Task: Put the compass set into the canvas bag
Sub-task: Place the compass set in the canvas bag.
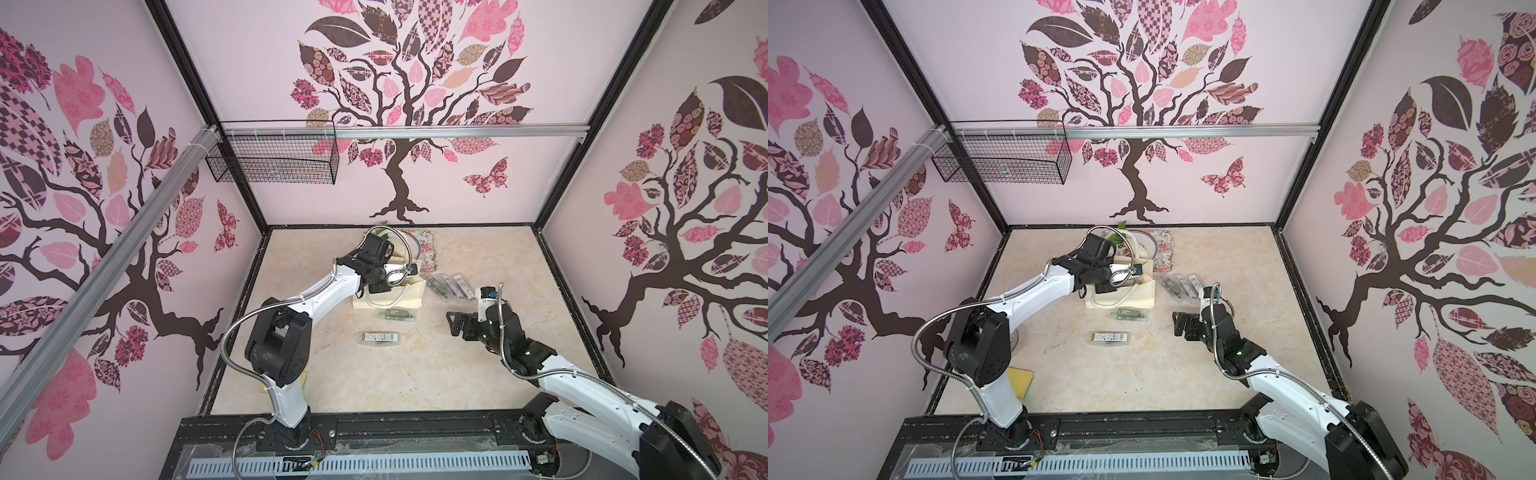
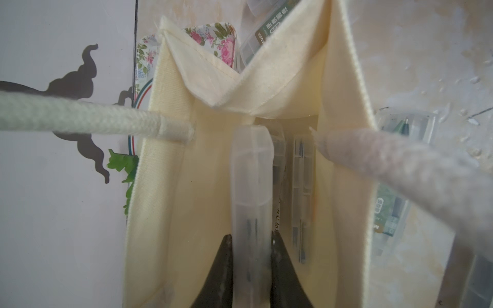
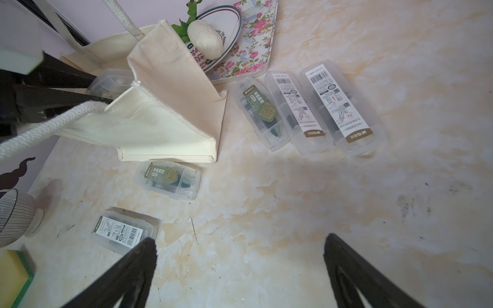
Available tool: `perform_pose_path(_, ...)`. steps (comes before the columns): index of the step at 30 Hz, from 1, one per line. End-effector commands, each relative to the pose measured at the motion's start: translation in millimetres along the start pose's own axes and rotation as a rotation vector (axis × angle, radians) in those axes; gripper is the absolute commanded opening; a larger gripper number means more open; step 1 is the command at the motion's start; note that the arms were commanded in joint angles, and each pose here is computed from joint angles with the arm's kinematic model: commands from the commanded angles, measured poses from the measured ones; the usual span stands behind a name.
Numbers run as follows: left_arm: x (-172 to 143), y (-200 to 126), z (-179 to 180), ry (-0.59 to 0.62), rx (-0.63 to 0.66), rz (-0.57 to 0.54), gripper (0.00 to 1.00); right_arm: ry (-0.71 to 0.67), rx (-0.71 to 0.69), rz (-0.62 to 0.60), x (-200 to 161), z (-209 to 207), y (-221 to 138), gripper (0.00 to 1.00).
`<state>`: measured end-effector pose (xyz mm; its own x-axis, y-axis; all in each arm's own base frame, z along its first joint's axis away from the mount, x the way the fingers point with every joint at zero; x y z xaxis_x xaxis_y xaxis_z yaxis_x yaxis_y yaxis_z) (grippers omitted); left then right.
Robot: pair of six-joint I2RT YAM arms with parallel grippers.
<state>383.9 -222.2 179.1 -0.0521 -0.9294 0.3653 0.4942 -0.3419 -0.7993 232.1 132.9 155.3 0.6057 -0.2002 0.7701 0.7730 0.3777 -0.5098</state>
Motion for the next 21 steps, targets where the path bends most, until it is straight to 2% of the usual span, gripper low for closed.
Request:
perform_pose_path(1, 9, -2, 14, -0.031, 0.022, -0.024, 0.16, 0.004, -0.011, -0.018, 2, -1, -2, 1.00)
perform_pose_path(9, 2, 12, 10, -0.054, -0.010, 0.026, 0.23, 0.008, -0.013, -0.022, 2, -1, 0, 1.00)
perform_pose_path(13, 3, 8, 12, -0.064, 0.005, 0.022, 0.36, 0.008, -0.025, -0.019, 1, -3, 2, 1.00)
perform_pose_path(21, 12, -5, 24, -0.087, 0.073, -0.029, 0.39, 0.006, -0.024, -0.007, 0, -2, 7, 1.00)
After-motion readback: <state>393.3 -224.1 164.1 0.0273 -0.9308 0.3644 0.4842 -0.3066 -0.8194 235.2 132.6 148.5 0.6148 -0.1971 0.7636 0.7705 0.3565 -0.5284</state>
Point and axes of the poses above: each gripper's point midway between its finger pads, its own y axis out along the fingers, its own z axis along the line the jaws close on, x = y × z, the point moved 6 cm from there along -y, back along the fingers, and after that the axes turned 2 degrees about -y, right-handed, at the moved point
